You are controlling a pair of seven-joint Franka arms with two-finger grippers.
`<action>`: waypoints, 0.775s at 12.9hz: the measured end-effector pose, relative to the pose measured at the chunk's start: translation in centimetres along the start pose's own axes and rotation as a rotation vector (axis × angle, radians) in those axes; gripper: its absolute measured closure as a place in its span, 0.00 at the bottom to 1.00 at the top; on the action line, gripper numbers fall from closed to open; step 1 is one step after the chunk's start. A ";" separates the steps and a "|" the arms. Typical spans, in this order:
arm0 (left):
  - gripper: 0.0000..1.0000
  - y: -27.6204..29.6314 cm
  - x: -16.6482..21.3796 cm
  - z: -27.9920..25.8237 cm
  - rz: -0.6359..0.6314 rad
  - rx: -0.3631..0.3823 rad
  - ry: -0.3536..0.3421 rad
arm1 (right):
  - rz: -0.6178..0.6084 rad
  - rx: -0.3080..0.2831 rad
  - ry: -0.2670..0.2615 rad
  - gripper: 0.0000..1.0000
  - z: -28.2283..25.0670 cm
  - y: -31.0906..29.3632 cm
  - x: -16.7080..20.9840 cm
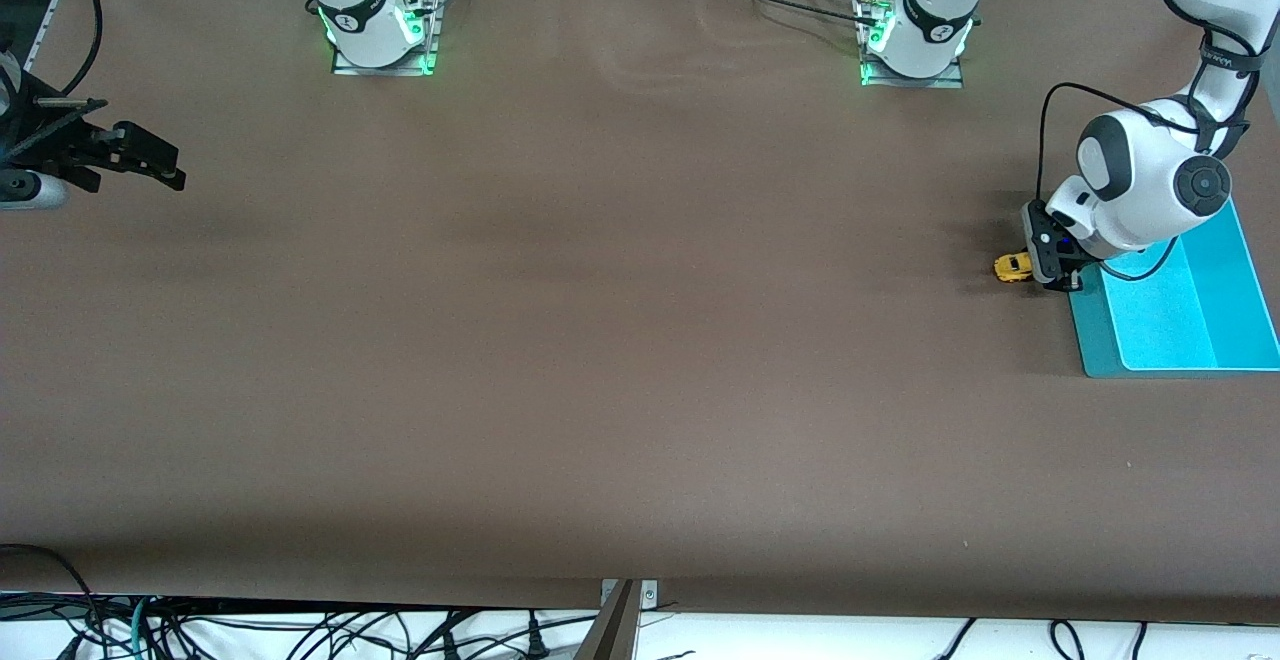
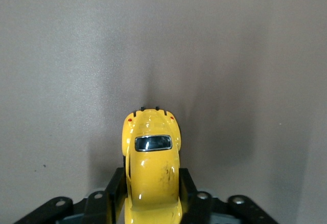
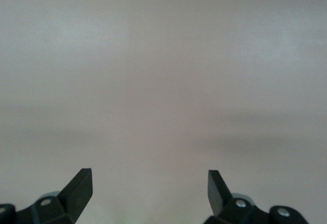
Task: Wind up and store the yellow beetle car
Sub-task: 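Close the left gripper on the yellow car, then lift the car with the left gripper and carry it over the tray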
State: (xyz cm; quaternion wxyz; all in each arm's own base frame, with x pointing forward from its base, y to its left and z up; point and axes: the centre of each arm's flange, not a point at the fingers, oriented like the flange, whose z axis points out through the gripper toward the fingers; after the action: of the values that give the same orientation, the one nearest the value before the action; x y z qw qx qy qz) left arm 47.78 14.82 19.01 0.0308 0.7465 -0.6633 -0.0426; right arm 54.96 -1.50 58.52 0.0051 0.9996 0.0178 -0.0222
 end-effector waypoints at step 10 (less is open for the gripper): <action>0.55 -5.3 3.7 -10.7 0.027 -0.059 0.085 | 0.002 -0.011 0.004 0.00 -0.3 0.2 0.0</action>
State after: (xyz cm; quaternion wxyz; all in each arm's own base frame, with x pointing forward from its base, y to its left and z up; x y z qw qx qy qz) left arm 54.59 11.69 29.00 0.0817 0.7375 -0.6697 -0.0301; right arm 54.97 -1.72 58.85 0.0105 0.9996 0.0172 -0.0201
